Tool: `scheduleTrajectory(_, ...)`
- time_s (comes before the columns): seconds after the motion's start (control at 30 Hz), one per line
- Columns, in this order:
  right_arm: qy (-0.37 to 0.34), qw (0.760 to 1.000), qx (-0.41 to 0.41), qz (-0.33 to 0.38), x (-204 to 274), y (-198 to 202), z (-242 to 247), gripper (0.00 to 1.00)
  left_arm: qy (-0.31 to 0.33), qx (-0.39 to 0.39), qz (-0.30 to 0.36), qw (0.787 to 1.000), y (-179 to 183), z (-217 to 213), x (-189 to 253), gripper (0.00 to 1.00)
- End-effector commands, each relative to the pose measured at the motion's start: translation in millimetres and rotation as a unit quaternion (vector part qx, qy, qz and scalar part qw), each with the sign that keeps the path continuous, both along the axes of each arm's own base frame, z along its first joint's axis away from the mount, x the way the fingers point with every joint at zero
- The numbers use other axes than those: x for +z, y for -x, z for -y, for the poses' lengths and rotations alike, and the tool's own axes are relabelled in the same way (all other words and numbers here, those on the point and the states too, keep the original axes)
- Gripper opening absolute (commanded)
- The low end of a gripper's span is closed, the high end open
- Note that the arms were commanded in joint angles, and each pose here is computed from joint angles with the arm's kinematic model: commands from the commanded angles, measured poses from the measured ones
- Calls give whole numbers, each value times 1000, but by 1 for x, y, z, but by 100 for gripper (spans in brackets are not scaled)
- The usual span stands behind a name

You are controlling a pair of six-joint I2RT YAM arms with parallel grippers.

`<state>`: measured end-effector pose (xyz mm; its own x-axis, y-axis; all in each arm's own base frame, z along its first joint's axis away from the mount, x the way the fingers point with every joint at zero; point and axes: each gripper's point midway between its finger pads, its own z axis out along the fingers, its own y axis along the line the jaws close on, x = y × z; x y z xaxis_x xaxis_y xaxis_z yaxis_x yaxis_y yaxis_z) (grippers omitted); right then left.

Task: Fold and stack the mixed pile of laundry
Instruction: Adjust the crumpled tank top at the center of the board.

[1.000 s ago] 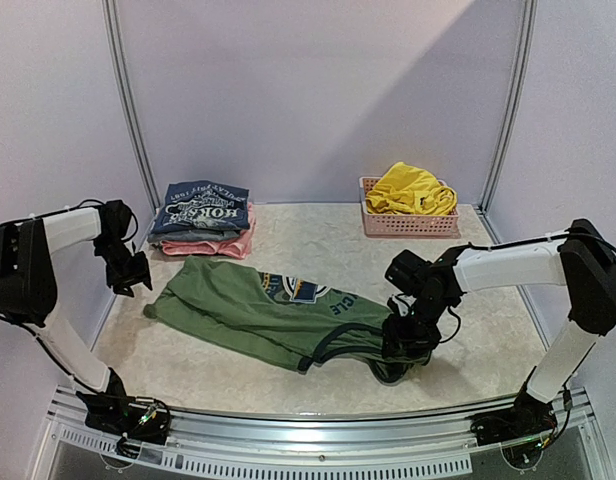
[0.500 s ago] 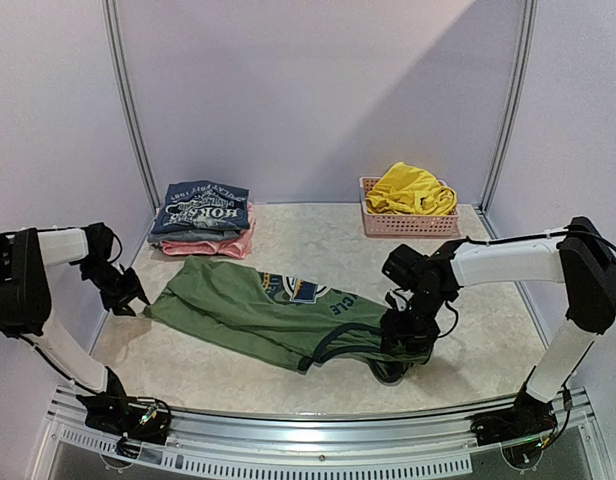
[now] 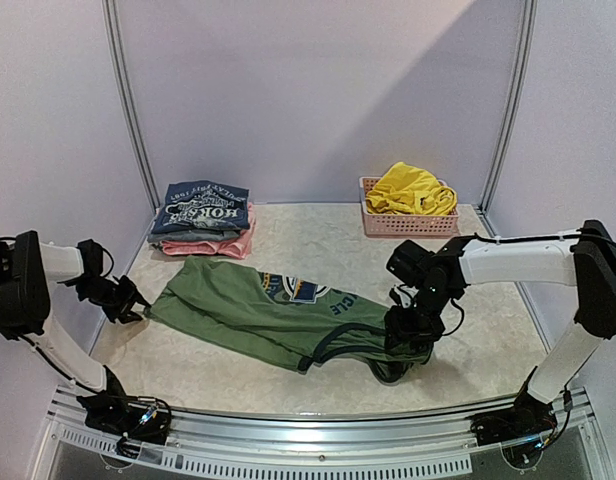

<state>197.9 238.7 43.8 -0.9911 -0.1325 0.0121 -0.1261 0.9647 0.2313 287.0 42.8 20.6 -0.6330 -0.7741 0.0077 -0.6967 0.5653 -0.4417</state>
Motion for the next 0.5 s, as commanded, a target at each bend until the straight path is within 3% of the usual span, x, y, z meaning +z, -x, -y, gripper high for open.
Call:
scheduleTrajectory(0.0, -5, 1000, -7, 13, 12, -1, 0, 63, 7, 21, 16, 1000, -5, -4, -6, 39)
scheduleTrajectory(0.2, -6, 1000, -12, 12, 14, 2, 3, 63, 11, 27, 24, 999, -8, -3, -12, 27)
scheduleTrajectory(0.4, -12, 1000, -15, 12, 16, 3, 1, 63, 11, 28, 24, 999, -8, -3, -16, 0)
scheduleTrajectory(0.47, -18, 1000, -13, 9, 16, 7, -2, 62, 10, 26, 28, 999, -9, -3, -14, 0)
